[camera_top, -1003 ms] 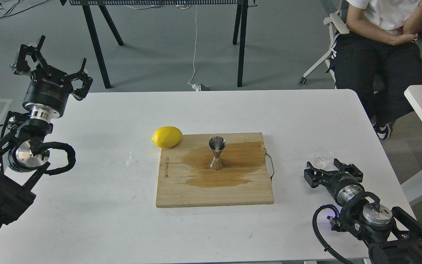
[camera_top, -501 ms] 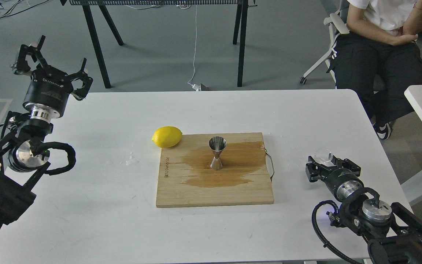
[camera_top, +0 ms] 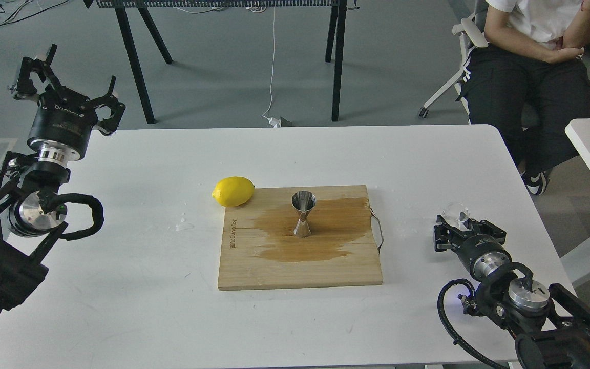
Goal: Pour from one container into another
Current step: 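Grasp the clear glass cup with the right gripper and lift it, then carry the glass cup with the right gripper above the jigger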
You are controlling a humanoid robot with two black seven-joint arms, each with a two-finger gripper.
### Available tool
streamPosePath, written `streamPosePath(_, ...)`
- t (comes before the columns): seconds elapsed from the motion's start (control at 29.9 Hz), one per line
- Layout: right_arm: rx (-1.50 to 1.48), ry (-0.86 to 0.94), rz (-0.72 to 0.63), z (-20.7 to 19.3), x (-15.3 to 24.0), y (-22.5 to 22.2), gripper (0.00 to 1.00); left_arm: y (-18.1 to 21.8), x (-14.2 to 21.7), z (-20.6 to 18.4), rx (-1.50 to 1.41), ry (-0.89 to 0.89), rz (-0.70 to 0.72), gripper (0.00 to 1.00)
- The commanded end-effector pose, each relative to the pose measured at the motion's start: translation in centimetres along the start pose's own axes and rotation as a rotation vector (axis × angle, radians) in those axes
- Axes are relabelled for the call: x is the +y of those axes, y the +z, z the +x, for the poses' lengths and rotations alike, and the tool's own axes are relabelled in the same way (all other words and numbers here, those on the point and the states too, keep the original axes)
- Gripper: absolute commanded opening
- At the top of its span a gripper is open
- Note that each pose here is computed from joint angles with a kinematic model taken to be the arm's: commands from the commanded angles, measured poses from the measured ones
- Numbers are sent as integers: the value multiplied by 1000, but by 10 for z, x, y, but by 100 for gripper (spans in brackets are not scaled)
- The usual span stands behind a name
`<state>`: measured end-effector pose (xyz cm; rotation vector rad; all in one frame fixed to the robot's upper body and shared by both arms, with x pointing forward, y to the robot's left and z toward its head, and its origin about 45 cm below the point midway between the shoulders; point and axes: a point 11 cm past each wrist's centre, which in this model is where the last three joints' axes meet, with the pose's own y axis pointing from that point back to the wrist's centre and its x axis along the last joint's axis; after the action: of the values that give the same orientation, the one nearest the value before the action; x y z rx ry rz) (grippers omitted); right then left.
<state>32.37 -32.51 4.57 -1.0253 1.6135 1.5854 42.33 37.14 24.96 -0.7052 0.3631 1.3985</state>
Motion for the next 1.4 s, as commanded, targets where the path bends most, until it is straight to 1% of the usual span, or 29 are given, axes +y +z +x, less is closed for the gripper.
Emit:
streamPosePath(0.0, 3, -30, -18, -10, 0, 4, 42, 3, 0, 1, -3, 0, -3, 100)
streamPosePath(0.1, 25, -84, -81, -31, 3, 18, 42, 3, 0, 1, -6, 0, -2, 100)
streamPosePath(0.23, 152, -153, -142, -62, 12, 27, 40, 2, 1, 2, -6, 1, 1, 100)
streamPosePath(0.33, 206, -166, -183, -80, 18, 43, 40, 2, 1, 1, -4, -1, 2, 100)
streamPosePath(0.43, 303, -200, -201, -105, 19, 56, 40, 0, 1, 0, -3, -2, 4, 100)
streamPosePath(0.64, 524, -238, -184, -131, 22, 76, 39, 2, 2, 1, -4, 0, 1, 100)
streamPosePath(0.77, 593, -260, -241, -143, 19, 112, 39, 2, 3, 3, -7, 4, 3, 100)
streamPosePath(0.87, 657, -276, -255, -149, 17, 125, 39, 3, 3, 3, -9, 4, 2, 100)
streamPosePath(1.0, 740, -283, -248, -153, 17, 133, 39, 2, 3, 3, -7, 4, 3, 100)
streamPosePath(1.17, 765, -294, -285, -150, 19, 151, 39, 2, 3, 3, -7, 5, 3, 100)
streamPosePath(1.37, 823, -299, -279, -150, 17, 153, 39, 1, 3, 3, -6, 4, 5, 100)
